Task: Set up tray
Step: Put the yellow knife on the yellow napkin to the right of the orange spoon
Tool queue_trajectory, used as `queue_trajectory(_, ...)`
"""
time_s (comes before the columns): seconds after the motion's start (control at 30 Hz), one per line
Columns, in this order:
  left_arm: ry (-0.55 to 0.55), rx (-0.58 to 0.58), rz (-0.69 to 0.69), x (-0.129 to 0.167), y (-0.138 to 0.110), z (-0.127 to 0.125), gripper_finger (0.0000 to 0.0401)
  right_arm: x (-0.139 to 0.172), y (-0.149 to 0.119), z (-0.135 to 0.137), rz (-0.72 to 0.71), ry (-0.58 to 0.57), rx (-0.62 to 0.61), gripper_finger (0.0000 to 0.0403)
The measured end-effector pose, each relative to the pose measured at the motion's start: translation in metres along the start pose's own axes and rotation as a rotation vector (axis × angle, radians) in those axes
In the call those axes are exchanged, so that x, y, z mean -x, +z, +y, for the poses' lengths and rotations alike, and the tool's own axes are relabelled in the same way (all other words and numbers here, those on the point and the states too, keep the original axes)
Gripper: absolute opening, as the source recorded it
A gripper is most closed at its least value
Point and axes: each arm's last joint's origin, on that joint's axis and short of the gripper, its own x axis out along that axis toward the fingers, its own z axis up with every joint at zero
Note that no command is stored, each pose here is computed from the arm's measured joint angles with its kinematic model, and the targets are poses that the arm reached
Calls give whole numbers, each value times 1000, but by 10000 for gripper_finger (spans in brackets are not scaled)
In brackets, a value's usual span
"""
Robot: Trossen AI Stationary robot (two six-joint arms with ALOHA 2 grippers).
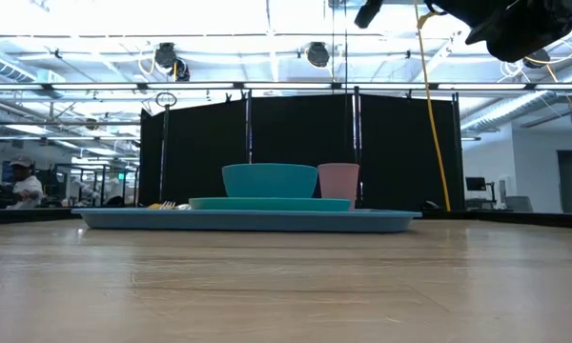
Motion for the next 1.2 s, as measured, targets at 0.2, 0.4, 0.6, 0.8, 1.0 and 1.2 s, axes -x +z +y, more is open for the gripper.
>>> queue_trajectory(0.2,-6,-6,14,6,3,1,52,0,-2,-1,18,-2,0,41)
queue_trajectory(0.4,-6,-4,53,10,4,3,50,0,-3,-4,41,-20,7,45)
queue_trajectory(0.6,-3,8,72,15,6,6,48,0,-5,-4,56,-26,33,71)
queue_trajectory(0.8,-6,14,90,16,6,7,45,0,-6,-5,71,-34,34,82)
queue_trajectory(1.0,-3,25,107,17,5,8,45,0,-7,-6,80,-42,37,80)
queue_trajectory(1.2,14,46,115,19,5,12,45,0,-7,-6,79,-45,55,95)
